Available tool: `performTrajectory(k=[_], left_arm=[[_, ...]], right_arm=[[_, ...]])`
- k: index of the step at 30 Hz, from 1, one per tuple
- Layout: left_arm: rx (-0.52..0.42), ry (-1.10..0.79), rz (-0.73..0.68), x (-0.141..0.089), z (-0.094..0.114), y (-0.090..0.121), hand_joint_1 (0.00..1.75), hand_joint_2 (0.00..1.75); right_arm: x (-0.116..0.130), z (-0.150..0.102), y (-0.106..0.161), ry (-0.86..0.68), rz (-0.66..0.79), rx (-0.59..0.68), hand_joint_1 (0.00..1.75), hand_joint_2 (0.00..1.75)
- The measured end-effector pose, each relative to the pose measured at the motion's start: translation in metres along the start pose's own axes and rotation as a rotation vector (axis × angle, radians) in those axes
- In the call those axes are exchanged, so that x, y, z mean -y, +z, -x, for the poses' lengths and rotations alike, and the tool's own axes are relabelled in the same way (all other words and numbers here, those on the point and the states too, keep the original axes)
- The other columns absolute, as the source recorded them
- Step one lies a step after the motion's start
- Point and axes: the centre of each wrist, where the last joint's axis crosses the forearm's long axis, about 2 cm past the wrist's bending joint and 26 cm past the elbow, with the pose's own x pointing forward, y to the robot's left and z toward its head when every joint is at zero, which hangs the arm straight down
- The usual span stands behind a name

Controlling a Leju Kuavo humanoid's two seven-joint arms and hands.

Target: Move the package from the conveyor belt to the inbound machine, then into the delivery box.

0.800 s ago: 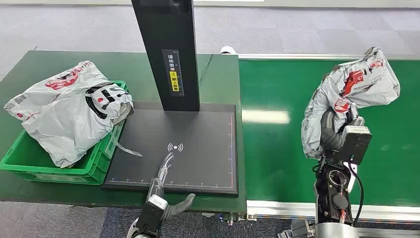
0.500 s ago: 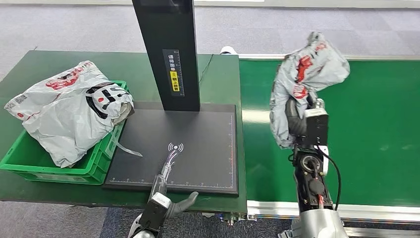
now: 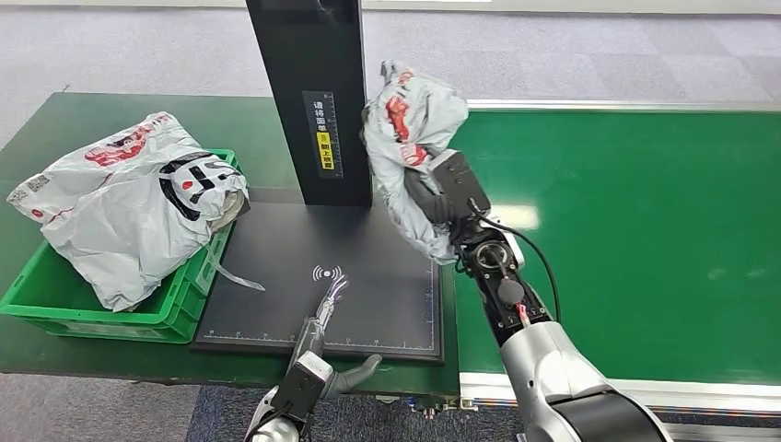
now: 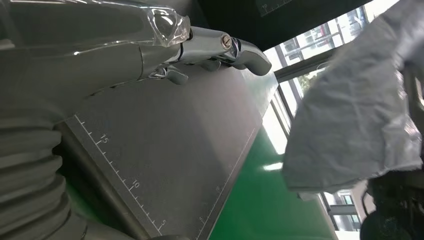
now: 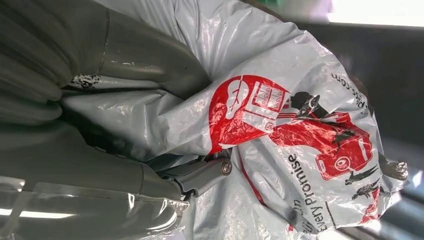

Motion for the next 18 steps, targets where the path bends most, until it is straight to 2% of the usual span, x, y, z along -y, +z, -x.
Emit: performTrajectory(k=[6,12,13,16,17,18], left_arm=[[0.0,0.003,-0.003,0.0,0.001,0.0,0.0,1.75],[-0.002,0.004,-0.004,0.0,0.002,0.001,0.0,1.75],[-0.005,0.004,-0.004,0.0,0.002,0.001,0.0,1.75],[-0.021,0.007,-0.009,0.0,0.003,0.005,0.0,1.75],[-0.028,0.008,-0.011,0.001,0.003,0.006,0.0,1.75],[-0.033,0.009,-0.013,0.001,0.002,0.008,0.0,1.75]], right_arm=[[-0.041,-0.005,-0.003,-0.03,-0.257,-0.047,1.75,1.75],[-0.064,-0.008,-0.002,-0.011,-0.391,-0.065,1.75,1.75],[-0.066,-0.008,-0.002,0.017,-0.404,-0.074,1.61,1.75],[-0.073,-0.011,-0.003,0.192,-0.404,-0.121,0.31,1.75],[-0.076,-0.012,-0.003,0.258,-0.393,-0.139,0.0,1.75],[-0.078,-0.012,-0.003,0.312,-0.382,-0.155,0.0,1.75]])
